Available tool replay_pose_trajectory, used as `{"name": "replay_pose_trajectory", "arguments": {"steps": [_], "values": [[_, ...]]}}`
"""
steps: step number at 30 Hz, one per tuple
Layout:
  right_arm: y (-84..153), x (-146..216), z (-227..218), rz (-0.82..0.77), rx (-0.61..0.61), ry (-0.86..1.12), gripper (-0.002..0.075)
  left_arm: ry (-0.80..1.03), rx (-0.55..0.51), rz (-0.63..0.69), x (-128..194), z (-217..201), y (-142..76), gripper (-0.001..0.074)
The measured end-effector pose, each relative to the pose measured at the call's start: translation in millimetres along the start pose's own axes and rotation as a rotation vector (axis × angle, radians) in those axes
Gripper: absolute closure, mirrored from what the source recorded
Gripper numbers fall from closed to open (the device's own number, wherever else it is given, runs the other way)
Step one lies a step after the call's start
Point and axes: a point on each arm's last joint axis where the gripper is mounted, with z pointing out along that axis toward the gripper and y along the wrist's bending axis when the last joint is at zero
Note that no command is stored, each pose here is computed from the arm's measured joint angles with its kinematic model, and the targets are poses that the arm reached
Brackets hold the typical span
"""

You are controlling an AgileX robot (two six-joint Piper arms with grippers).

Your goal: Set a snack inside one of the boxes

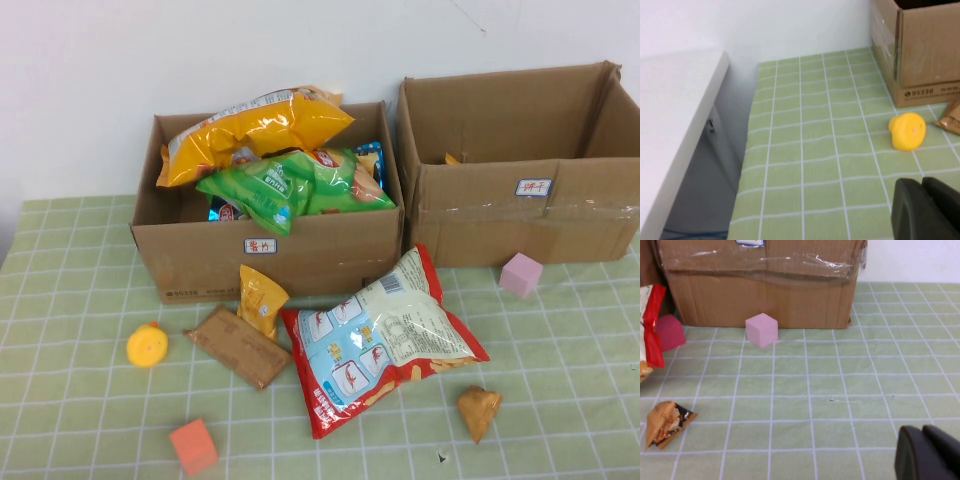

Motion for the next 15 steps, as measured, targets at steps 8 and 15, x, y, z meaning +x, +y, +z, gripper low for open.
{"name": "replay_pose_trajectory", "arguments": {"steps": [8, 15], "values": [[0.0, 0.0, 0.0, 0.0, 0.0, 0.0, 0.0728, 0.026, 0.001, -0.004, 1.9, -0.2, -0.1, 0.0736], [0.0, 0.0, 0.0, 0.0, 0.0, 0.0, 0.0728, 0.026, 0.002, -0.05, 1.9, -0.2, -0.2, 0.0736]]}}
